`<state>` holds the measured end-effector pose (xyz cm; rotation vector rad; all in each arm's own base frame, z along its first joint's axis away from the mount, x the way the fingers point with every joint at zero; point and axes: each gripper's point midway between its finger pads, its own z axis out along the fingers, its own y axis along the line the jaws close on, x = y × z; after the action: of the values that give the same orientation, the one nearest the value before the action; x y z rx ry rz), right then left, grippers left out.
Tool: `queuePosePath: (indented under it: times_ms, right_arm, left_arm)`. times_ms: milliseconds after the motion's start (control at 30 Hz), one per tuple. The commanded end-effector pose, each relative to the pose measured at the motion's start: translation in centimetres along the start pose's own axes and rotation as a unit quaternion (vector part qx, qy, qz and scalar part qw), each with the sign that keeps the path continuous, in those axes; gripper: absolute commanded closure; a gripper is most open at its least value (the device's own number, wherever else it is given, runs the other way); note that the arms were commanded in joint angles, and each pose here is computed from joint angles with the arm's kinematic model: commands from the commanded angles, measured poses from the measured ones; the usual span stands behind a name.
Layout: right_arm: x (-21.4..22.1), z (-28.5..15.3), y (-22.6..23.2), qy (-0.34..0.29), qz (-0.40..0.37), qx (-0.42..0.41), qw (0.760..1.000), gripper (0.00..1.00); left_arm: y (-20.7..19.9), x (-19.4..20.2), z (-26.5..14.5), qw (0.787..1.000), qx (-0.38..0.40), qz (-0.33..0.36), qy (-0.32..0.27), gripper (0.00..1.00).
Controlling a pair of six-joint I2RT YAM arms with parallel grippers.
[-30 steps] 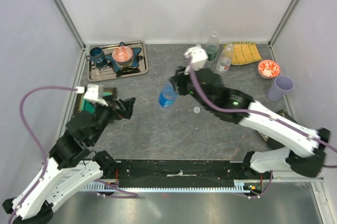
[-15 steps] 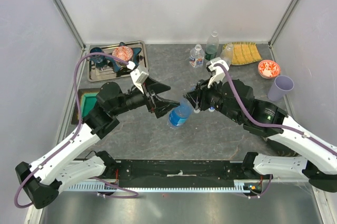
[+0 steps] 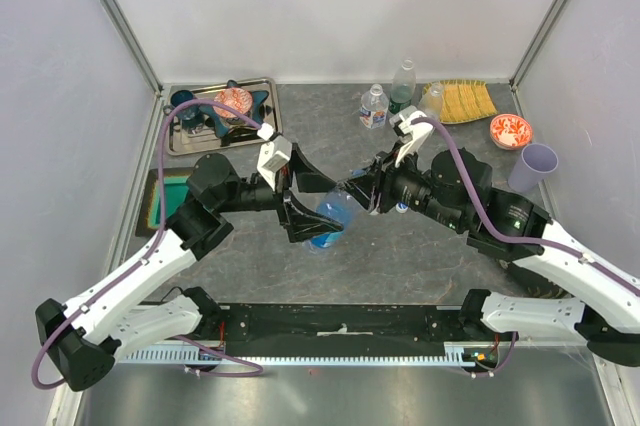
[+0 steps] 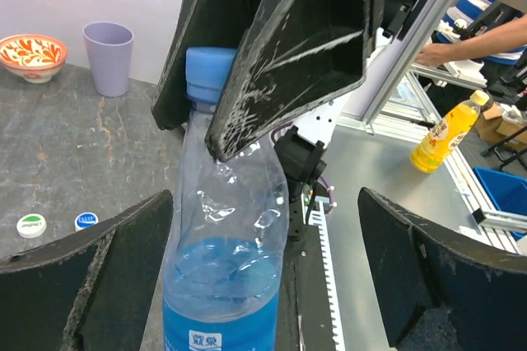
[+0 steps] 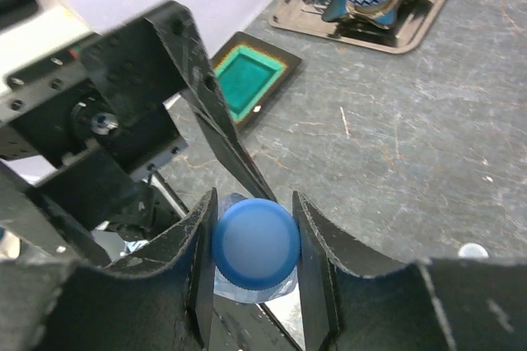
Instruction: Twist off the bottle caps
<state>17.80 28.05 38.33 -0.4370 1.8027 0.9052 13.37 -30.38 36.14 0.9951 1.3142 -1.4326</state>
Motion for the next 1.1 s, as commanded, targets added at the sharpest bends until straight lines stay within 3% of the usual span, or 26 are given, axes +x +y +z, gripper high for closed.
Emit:
queuePosePath:
  times_ms: [0,267,633,733,833,933,1067]
  right_arm:
    - [-3.6,-0.5,3.0,-0.048,0.02,-0.06,0.997,1.0]
    - [-4.0,0.0,3.6,-0.055,0.02,-0.07,0.996,1.0]
    - [-4.1,0.1,3.3,-0.055,0.017,-0.064,0.996,1.0]
    - [-4.9,-0.2,2.8,-0.064,0.023,-0.042,0.997,0.46]
    - [-6.2,-0.5,1.7,-0.084,0.036,-0.006,0.996,0.25]
    - [-7.5,-0.8,0.8,-0.108,0.053,0.024,0.992,0.19]
    - [-8.5,-0.8,-0.7,-0.136,0.086,0.074,0.984,0.19]
  left_arm:
    - [0.0,1.2,-0.1,1.0,0.01,-0.01,0.013,0.0]
    - [1.1,3.7,0.1,0.999,0.006,-0.033,0.042,0.01]
    - [1.0,4.7,0.1,0.997,0.015,-0.042,0.057,0.51]
    - [2.3,4.3,-0.1,0.998,-0.03,-0.037,0.049,0.53]
    - [4.5,4.0,-0.4,0.994,-0.096,-0.028,0.039,0.52]
    - [6.6,3.7,-0.9,0.987,-0.161,-0.01,0.03,0.52]
    - [8.4,2.8,-1.8,0.97,-0.242,0.022,0.007,0.51]
